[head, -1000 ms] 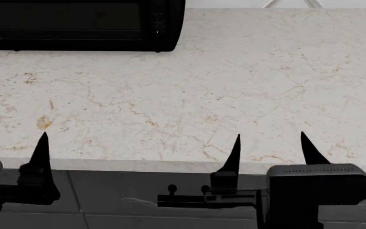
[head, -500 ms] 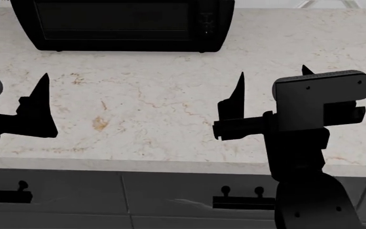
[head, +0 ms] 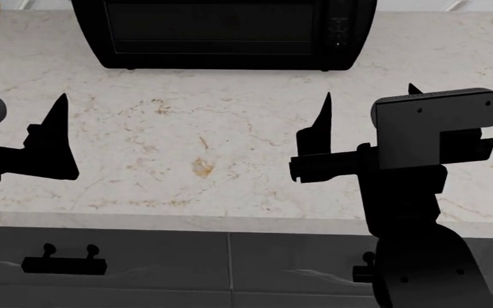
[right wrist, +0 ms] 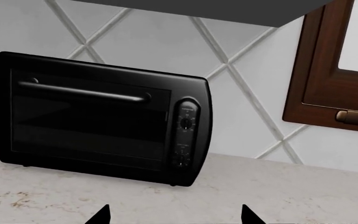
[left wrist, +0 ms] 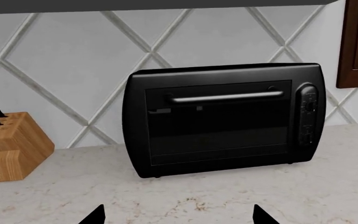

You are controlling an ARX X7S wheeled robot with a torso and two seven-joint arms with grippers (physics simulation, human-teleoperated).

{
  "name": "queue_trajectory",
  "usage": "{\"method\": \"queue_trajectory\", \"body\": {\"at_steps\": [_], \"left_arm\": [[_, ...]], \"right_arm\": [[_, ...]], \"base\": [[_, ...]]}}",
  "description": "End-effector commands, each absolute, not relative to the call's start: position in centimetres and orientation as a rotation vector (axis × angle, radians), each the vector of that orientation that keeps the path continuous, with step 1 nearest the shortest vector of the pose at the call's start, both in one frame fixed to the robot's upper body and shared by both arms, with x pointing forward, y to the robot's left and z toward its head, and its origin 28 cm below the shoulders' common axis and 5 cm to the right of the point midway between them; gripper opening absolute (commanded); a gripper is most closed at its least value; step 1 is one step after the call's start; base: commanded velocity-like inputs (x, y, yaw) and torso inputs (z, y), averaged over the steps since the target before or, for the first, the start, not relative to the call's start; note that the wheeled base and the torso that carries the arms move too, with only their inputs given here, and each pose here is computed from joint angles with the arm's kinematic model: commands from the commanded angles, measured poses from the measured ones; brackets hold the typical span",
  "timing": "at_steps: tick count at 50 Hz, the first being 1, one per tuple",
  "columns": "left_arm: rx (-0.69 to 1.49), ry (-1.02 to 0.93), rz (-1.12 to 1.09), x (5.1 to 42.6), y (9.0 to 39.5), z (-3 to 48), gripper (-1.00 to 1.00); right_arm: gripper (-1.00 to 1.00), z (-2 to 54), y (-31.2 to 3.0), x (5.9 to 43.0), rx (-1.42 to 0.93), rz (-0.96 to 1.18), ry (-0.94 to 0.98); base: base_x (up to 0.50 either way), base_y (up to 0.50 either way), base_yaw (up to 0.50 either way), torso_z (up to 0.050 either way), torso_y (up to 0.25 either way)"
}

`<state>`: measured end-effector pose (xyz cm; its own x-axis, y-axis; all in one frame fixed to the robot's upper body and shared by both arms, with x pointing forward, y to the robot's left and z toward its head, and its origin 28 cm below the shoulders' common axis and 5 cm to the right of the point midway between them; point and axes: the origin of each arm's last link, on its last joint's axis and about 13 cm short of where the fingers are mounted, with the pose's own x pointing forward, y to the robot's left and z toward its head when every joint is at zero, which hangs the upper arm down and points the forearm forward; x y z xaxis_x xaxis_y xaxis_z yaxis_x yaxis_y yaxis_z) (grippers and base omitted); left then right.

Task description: Turn on the toaster oven by setting the timer.

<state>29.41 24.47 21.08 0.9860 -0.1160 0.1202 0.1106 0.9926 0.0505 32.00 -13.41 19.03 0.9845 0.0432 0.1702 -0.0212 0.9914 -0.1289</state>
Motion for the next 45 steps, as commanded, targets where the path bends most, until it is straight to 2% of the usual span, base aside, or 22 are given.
{"method": "queue_trajectory", "body": {"at_steps": [1, 45], "left_arm": [[0.039, -0.135, -0.122, 29.56, 24.36, 21.19, 1.0], [0.022, -0.155, -0.126, 29.15, 24.53, 21.61, 1.0]], "right_arm": [[1.0, 18.97, -13.52, 32.02, -0.118, 0.024, -0.172], [1.0, 19.03, -13.44, 31.86, -0.127, 0.032, -0.165]], "base": [[0.0, 0.0, 0.0, 0.0, 0.0], [0.34, 0.0, 0.0, 0.0, 0.0]]}}
